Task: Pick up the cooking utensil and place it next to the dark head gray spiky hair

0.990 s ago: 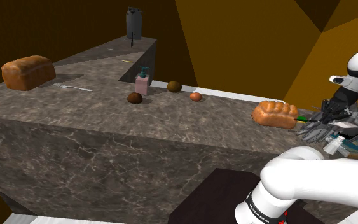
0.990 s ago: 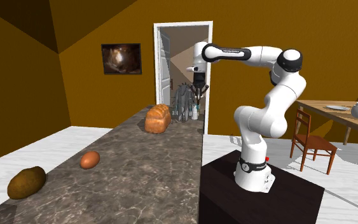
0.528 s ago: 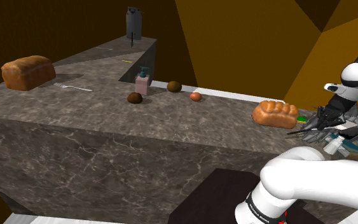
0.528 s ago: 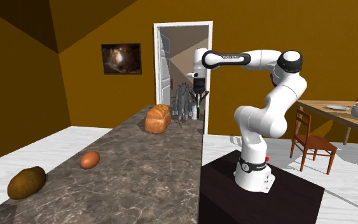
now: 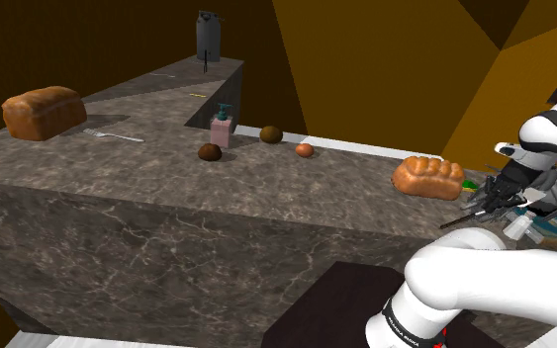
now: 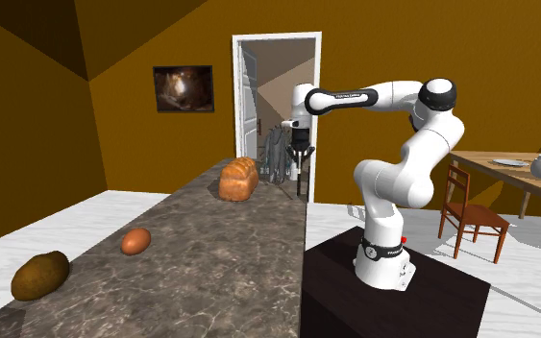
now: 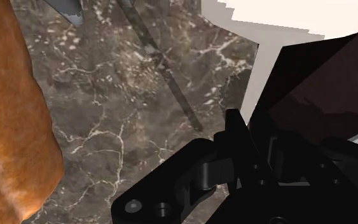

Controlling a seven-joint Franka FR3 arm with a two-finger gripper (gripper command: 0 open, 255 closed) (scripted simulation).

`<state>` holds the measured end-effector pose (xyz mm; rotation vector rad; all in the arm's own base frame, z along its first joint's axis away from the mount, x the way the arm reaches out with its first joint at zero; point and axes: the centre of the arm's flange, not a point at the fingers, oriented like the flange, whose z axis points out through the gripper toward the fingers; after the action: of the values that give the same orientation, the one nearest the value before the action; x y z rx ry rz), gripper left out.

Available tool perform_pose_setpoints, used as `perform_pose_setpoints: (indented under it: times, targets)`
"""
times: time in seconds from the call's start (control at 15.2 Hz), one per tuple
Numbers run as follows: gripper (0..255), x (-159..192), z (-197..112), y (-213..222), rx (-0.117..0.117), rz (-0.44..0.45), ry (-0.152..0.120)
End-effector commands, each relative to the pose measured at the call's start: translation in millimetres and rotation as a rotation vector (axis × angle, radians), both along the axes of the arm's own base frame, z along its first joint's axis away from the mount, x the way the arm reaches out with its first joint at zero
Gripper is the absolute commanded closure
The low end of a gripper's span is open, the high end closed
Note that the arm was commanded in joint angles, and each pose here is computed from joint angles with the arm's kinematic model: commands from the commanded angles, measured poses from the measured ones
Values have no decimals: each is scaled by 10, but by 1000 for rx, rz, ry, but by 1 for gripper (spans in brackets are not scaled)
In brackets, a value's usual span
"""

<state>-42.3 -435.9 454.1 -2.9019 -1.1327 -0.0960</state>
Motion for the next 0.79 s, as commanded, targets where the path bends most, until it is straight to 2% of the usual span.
perform_pose_setpoints:
  times: [0.0,0.73]
  targets:
    - [255,-6,-103,8,0,0,0]
    - [255,-6,-684,8,0,0,0]
